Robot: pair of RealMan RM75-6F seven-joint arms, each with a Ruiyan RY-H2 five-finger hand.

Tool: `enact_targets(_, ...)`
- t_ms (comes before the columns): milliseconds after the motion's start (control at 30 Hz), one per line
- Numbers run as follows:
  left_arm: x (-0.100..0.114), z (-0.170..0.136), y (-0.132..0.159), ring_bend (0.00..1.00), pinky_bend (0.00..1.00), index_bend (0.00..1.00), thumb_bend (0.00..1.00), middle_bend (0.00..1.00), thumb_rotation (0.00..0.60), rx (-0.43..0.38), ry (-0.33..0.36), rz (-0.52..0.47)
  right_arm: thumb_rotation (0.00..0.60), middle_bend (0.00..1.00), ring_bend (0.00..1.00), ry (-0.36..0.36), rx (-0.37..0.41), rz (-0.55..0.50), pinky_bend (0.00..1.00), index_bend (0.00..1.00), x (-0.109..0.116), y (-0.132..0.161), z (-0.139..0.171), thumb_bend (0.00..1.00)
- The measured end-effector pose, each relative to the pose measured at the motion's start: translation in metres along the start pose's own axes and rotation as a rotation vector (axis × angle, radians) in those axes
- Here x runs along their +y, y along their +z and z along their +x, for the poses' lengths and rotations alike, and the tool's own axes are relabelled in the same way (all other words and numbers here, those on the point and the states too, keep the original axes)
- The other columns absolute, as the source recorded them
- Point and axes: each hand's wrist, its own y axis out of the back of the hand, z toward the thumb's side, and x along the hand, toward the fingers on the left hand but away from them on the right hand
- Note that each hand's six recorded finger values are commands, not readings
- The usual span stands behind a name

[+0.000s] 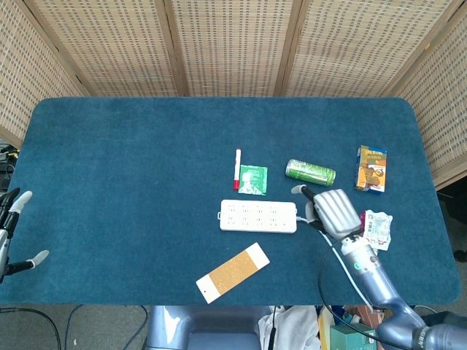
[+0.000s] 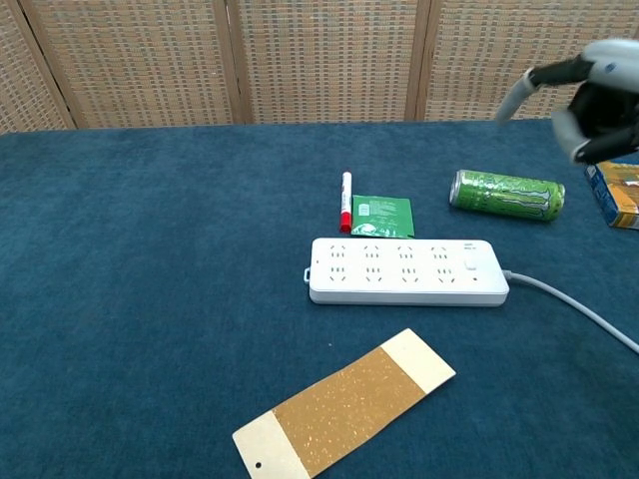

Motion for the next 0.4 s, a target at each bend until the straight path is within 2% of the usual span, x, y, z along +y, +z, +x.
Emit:
enact_targets(33,0.0,-0.001,0.0,0.0,0.0,0.0,0.0,0.0,0.6,-0.002,0.0,-0.001,0.6,0.42,0.36,-0.031,-0.008,-0.004,0.55,0.17,0.006,-0.005,0.009,0.15)
enact_targets(67,0.0,-0.002,0.0,0.0,0.0,0.0,0.0,0.0,0.6,-0.004,0.0,-0.002,0.6,0.21,0.16,-0.063,-0.026,-0.002,0.35,0.08,0.013,-0.014,0.023,0.04)
enact_targets(100,0.0,-0.004,0.0,0.0,0.0,0.0,0.0,0.0,0.6,-0.008,-0.001,-0.002,0.6,0.07,0.04,-0.077,-0.045,0.006,0.17,0.02,0.016,-0.022,0.035,0.0)
enact_targets(167,0.0,-0.006,0.0,0.0,0.0,0.0,0.0,0.0,0.6,-0.01,-0.002,-0.001,0.6,0.0,0.0,-0.086,-0.094,0.032,0.02,0.0,0.02,-0.038,0.062,0.0)
enact_targets(400,-0.005,-0.018,-0.003,0.0,0.0,0.0,0.0,0.0,0.6,-0.014,-0.018,0.014,0.6,0.0,0.0,-0.098,-0.229,0.115,0.0,0.0,0.02,-0.064,0.125,0.0)
